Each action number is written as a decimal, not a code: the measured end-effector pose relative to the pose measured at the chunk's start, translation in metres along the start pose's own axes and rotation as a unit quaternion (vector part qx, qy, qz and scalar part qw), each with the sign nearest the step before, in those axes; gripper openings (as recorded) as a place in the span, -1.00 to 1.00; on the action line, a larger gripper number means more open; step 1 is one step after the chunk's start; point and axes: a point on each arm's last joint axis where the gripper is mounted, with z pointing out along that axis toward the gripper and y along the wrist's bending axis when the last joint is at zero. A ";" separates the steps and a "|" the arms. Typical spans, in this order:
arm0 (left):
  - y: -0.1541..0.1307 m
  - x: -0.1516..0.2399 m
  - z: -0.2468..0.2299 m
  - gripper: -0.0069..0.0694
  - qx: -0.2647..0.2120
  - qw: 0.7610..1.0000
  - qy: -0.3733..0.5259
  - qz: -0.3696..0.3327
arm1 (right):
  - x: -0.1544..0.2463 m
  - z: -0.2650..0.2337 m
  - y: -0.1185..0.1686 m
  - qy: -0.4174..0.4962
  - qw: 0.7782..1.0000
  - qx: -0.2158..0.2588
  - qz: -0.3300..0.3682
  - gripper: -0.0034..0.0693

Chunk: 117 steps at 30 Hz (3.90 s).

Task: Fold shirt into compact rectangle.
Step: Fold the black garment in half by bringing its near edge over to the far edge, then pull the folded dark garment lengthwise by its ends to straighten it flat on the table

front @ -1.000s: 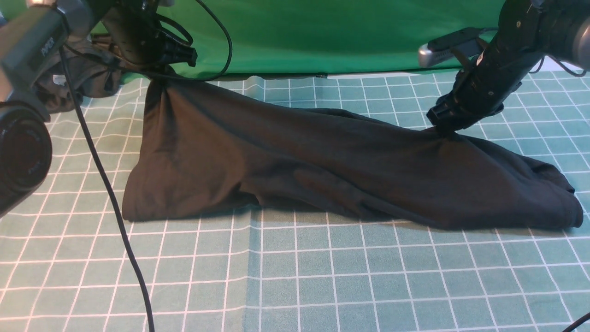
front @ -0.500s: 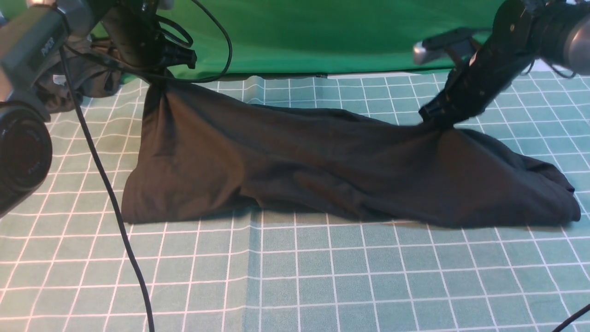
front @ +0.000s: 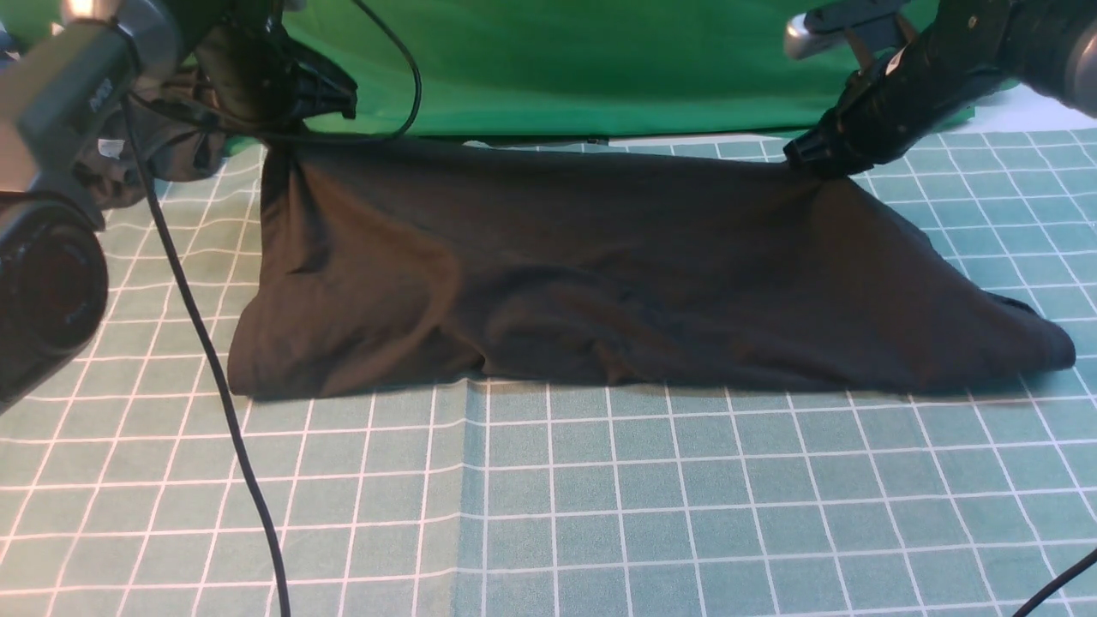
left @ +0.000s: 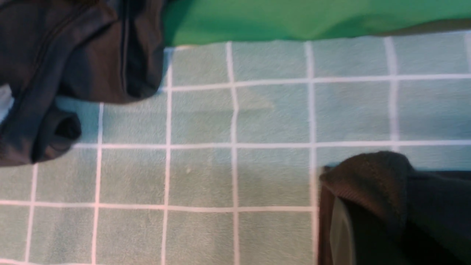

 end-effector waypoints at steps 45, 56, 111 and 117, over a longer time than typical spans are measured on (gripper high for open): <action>-0.057 0.153 -0.012 -0.82 0.138 0.970 0.182 0.081 | 0.104 -0.095 -0.097 0.197 0.946 0.002 0.259 0.64; -0.057 0.154 -0.012 -0.82 0.136 0.971 0.179 0.083 | 0.106 -0.065 -0.097 0.178 0.948 -0.038 0.263 -0.22; -0.057 0.146 -0.012 -0.80 0.154 0.976 0.150 0.026 | 0.087 -0.030 -0.056 0.264 0.953 -0.011 0.148 -0.84; -0.055 0.151 -0.011 -0.80 0.147 0.978 0.144 0.017 | 0.105 -0.041 -0.082 0.279 0.946 0.028 0.160 -0.85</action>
